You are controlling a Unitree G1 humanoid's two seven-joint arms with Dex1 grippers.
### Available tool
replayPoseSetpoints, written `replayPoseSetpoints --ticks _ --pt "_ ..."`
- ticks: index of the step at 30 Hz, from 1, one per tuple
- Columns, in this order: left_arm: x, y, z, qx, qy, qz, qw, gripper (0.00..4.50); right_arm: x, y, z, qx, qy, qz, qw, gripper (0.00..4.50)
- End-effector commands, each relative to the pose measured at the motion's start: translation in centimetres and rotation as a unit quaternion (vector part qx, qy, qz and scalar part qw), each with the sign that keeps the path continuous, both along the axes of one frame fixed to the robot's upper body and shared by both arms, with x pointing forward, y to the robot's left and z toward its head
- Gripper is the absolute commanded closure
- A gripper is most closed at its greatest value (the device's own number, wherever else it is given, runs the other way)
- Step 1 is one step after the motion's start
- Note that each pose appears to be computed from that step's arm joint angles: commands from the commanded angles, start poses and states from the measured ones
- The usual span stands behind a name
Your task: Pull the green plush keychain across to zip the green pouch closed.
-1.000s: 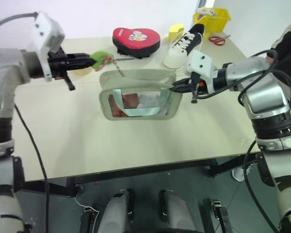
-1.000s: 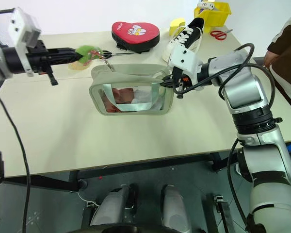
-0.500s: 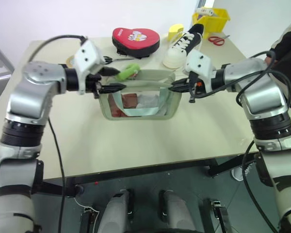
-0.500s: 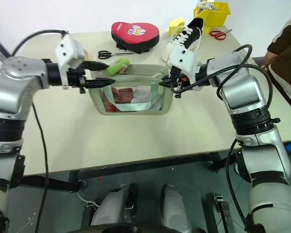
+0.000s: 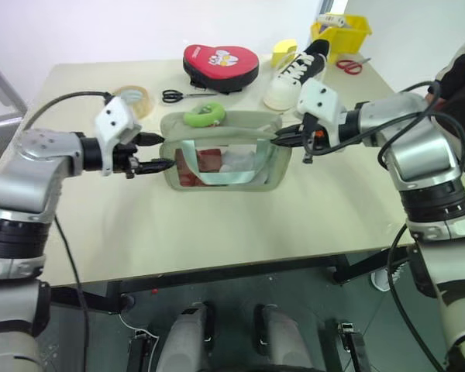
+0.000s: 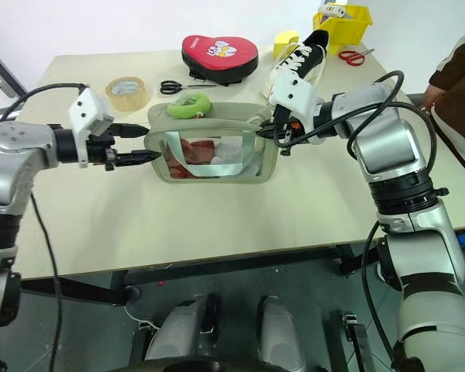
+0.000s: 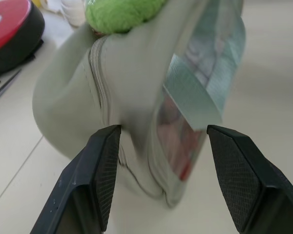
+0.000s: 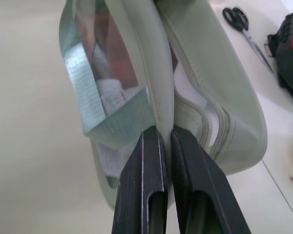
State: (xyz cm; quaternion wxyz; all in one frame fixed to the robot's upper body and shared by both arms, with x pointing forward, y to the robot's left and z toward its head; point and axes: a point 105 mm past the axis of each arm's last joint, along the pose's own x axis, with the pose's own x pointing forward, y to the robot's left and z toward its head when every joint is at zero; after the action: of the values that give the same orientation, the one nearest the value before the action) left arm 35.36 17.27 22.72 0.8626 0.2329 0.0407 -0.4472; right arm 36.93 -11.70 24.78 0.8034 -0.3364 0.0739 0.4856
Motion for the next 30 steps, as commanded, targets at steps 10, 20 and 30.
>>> replayPoseSetpoints --ticks 10,20,30 --pt "-0.7 -0.1 1.6 0.014 -0.028 -0.004 0.999 4.47 -0.2 0.0 1.2 0.005 -0.008 0.007 1.0 4.13" --pt "-0.7 -0.3 1.3 0.024 -0.035 -0.011 0.999 4.5 -0.7 -1.0 5.8 -0.019 -0.057 0.04 0.997 0.05" --pt "0.0 -1.0 1.5 0.019 -0.044 -0.015 0.999 4.5 1.2 9.3 6.5 0.08 -0.075 0.101 0.989 0.05"
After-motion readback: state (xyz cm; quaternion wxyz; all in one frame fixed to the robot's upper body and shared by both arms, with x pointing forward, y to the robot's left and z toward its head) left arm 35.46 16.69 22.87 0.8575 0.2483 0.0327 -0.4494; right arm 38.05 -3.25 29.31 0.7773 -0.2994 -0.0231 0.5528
